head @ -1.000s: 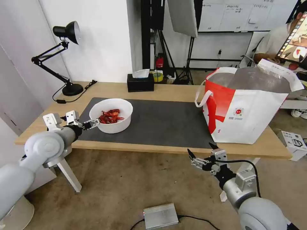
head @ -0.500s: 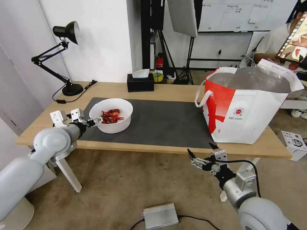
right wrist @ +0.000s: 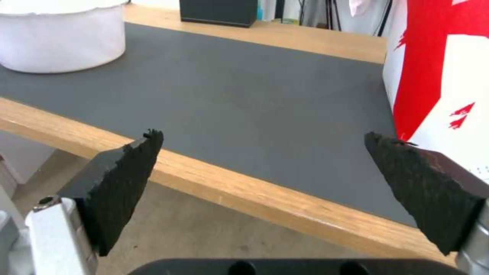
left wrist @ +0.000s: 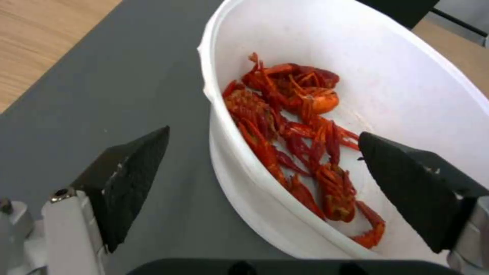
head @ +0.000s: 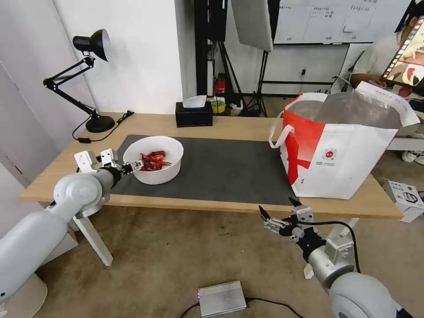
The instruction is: Pick up the trash from the table and place it into the takeout bag.
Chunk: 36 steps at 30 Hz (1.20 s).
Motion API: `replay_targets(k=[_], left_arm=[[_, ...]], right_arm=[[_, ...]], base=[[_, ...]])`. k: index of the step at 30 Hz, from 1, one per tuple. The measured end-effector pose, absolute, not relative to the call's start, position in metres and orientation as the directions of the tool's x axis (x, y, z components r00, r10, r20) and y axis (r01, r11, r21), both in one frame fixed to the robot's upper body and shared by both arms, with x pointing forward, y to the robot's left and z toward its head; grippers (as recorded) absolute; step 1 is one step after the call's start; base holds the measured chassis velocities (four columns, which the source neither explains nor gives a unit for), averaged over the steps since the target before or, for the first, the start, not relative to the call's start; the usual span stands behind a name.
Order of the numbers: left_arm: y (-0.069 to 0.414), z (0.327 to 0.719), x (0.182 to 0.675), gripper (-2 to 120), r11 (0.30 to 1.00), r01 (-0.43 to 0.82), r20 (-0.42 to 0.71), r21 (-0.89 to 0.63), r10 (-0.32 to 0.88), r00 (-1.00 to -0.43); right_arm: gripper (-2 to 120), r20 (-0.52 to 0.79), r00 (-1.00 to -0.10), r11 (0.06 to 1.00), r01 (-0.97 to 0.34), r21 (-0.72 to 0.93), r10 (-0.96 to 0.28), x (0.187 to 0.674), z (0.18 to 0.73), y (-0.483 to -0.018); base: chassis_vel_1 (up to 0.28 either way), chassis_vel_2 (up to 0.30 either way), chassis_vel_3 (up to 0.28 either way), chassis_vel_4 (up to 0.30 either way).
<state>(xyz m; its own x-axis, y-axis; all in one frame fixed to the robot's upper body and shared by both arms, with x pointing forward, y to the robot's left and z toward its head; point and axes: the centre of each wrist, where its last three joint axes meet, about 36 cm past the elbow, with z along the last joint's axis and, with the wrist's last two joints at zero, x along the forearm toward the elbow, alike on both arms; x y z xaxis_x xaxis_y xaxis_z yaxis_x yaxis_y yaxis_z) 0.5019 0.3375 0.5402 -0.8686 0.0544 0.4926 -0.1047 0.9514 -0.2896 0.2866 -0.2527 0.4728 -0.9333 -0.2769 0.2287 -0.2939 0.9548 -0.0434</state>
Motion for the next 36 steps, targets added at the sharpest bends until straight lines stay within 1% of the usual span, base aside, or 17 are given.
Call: replay_targets(k=[10,12,13,15,16,17,19,20,23,24,27,28,30,32,33,35,36], left_arm=[[0.334,0.5373,0.5074,100,0.955,-0.103,0.495,-0.278,0.051,-0.867],[0.3328,0.5368,0.5075,92,0.956,-0.101,0.496,-0.277,0.052,-0.867],[0.3328,0.5368,0.5075,92,0.956,-0.101,0.496,-0.277,0.052,-0.867],[0.3321,0.5368,0.5074,86,0.957,-0.1,0.497,-0.271,0.051,-0.866],[0.3321,0.537,0.5074,79,0.959,-0.101,0.499,-0.265,0.046,-0.865],[0.3321,0.537,0.5074,79,0.959,-0.101,0.499,-0.265,0.046,-0.865],[0.3328,0.5376,0.5072,68,0.961,-0.104,0.504,-0.255,0.04,-0.863],[0.3328,0.5376,0.5072,68,0.961,-0.104,0.504,-0.255,0.04,-0.863],[0.333,0.5392,0.5064,53,0.964,-0.103,0.507,-0.246,0.038,-0.861],[0.333,0.5392,0.5064,53,0.964,-0.103,0.507,-0.246,0.038,-0.861],[0.3326,0.5403,0.5062,39,0.965,-0.101,0.507,-0.243,0.038,-0.861],[0.3326,0.5403,0.5062,39,0.965,-0.101,0.507,-0.243,0.038,-0.861],[0.3324,0.5405,0.5063,29,0.965,-0.1,0.507,-0.242,0.038,-0.861],[0.3322,0.5405,0.5062,26,0.965,-0.1,0.507,-0.242,0.038,-0.861],[0.3321,0.5405,0.5061,19,0.965,-0.1,0.507,-0.242,0.038,-0.861],[0.3323,0.5409,0.5059,11,0.965,-0.102,0.508,-0.241,0.036,-0.861],[0.3323,0.5409,0.5059,11,0.965,-0.102,0.508,-0.241,0.036,-0.861]], right_arm=[[100,0.229,-0.933,0.955,-0.294,-0.043,-0.277,0.2865,0.4728,-0.2527],[100,0.229,-0.933,0.955,-0.294,-0.043,-0.277,0.2865,0.4728,-0.2527],[100,0.229,-0.933,0.955,-0.294,-0.043,-0.277,0.2865,0.4728,-0.2527],[100,0.229,-0.933,0.955,-0.294,-0.043,-0.277,0.2865,0.4728,-0.2527],[100,0.229,-0.933,0.955,-0.294,-0.043,-0.277,0.2865,0.4728,-0.2527],[100,0.229,-0.933,0.955,-0.294,-0.043,-0.277,0.2865,0.4728,-0.2527],[100,0.229,-0.933,0.955,-0.294,-0.043,-0.277,0.2865,0.4728,-0.2527],[100,0.229,-0.933,0.955,-0.294,-0.043,-0.277,0.2865,0.4728,-0.2527],[100,0.229,-0.933,0.955,-0.294,-0.043,-0.277,0.2866,0.4728,-0.2527],[100,0.229,-0.933,0.955,-0.294,-0.043,-0.277,0.2866,0.4728,-0.2527],[100,0.229,-0.933,0.955,-0.294,-0.043,-0.277,0.2865,0.4728,-0.2527],[100,0.229,-0.933,0.955,-0.294,-0.043,-0.277,0.2865,0.4728,-0.2527],[100,0.229,-0.933,0.955,-0.294,-0.043,-0.277,0.2866,0.4728,-0.2527],[100,0.229,-0.933,0.955,-0.294,-0.043,-0.277,0.2866,0.4728,-0.2527],[100,0.229,-0.933,0.955,-0.294,-0.043,-0.277,0.2865,0.4728,-0.2527],[100,0.229,-0.933,0.955,-0.294,-0.043,-0.277,0.2866,0.4728,-0.2527],[100,0.229,-0.933,0.955,-0.294,-0.043,-0.277,0.2866,0.4728,-0.2527]], base=[[0.0,0.0,0.0,0.0],[0.0,0.0,0.0,0.0],[0.0,0.0,0.0,0.0],[0.0,0.0,0.0,0.0],[0.0,0.0,0.0,0.0],[0.0,0.0,0.0,0.0],[0.0,0.0,0.0,0.0],[0.0,0.0,0.0,0.0],[0.0,0.0,0.0,0.0],[0.0,0.0,0.0,0.0],[0.0,0.0,0.0,0.0],[0.0,0.0,0.0,0.0],[0.0,0.0,0.0,0.0],[0.0,0.0,0.0,0.0],[0.0,0.0,0.0,0.0],[0.0,0.0,0.0,0.0],[0.0,0.0,0.0,0.0]])
